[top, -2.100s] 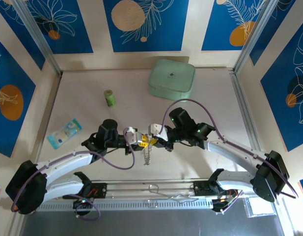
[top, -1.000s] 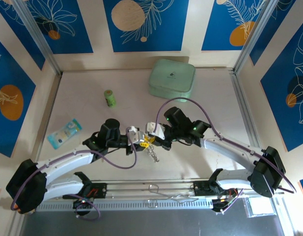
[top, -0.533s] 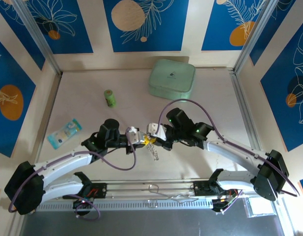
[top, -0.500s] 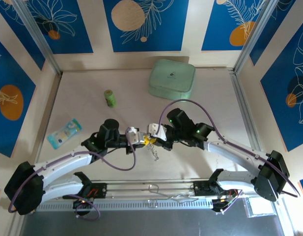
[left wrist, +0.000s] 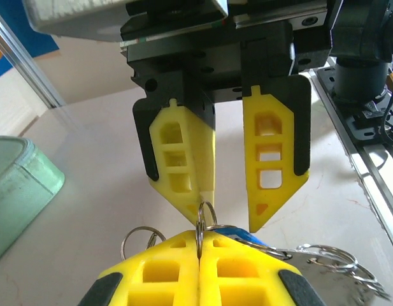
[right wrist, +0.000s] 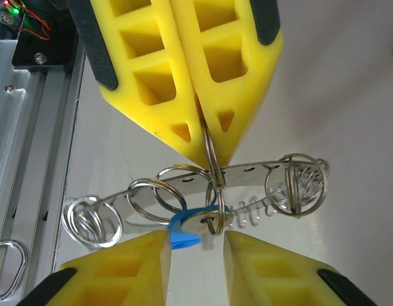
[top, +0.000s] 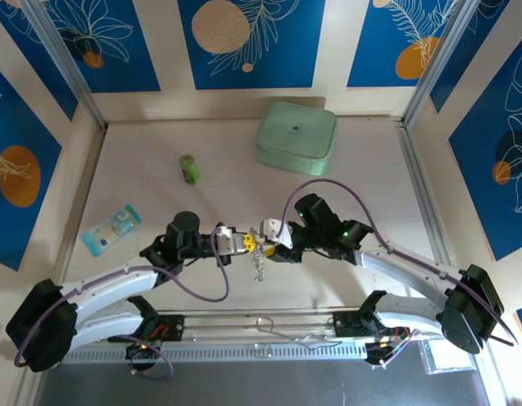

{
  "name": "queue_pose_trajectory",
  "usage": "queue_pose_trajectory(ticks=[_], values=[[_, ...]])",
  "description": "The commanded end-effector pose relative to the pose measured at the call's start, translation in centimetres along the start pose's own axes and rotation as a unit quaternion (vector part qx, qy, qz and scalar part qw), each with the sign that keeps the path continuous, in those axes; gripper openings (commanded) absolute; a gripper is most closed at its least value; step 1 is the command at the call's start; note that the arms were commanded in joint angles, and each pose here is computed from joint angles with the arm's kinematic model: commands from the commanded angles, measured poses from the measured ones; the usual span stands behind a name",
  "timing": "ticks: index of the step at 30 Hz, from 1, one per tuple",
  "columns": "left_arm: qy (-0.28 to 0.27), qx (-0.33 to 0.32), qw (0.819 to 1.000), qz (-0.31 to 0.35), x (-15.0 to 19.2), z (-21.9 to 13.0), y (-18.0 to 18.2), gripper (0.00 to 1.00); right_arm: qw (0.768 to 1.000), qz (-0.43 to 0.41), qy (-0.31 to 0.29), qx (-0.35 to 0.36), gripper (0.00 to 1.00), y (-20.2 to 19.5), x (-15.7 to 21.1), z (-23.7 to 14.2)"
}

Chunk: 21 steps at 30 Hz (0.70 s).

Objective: Put the keys on the keyring

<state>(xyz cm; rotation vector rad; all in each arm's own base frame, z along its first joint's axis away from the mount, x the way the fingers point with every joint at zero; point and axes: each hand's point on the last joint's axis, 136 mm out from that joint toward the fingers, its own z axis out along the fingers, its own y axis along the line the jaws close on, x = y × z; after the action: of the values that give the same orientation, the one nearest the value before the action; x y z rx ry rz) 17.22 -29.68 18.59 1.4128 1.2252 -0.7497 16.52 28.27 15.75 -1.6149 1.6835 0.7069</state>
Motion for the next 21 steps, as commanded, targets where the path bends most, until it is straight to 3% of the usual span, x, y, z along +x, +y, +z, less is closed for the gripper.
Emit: queue_pose_trajectory(ticks=[1, 8, 12, 21], values=[[-0.036, 0.006, 0.999, 0.032, -1.4, -0.1, -0.2, 0.0, 1.0, -0.005, -0.028, 0.002, 0.29, 0.2, -1.1, -0.8], [-0.04, 0.021, 0.997, 0.054, -1.3, -0.2, -1.1, 0.0, 0.998, -0.016, -0.064, 0.003, 0.3, 0.4, -2.5, -1.6], [-0.039, 0.017, 0.997, 0.056, -1.4, -0.1, -0.9, 0.0, 0.998, -0.021, -0.062, -0.018, 0.25, 1.1, -2.5, -1.2], [-0.04, 0.019, 0.998, 0.055, -1.5, -0.2, -1.1, 0.0, 0.999, -0.021, -0.04, -0.007, 0.0, 0.7, -1.9, -1.2]])
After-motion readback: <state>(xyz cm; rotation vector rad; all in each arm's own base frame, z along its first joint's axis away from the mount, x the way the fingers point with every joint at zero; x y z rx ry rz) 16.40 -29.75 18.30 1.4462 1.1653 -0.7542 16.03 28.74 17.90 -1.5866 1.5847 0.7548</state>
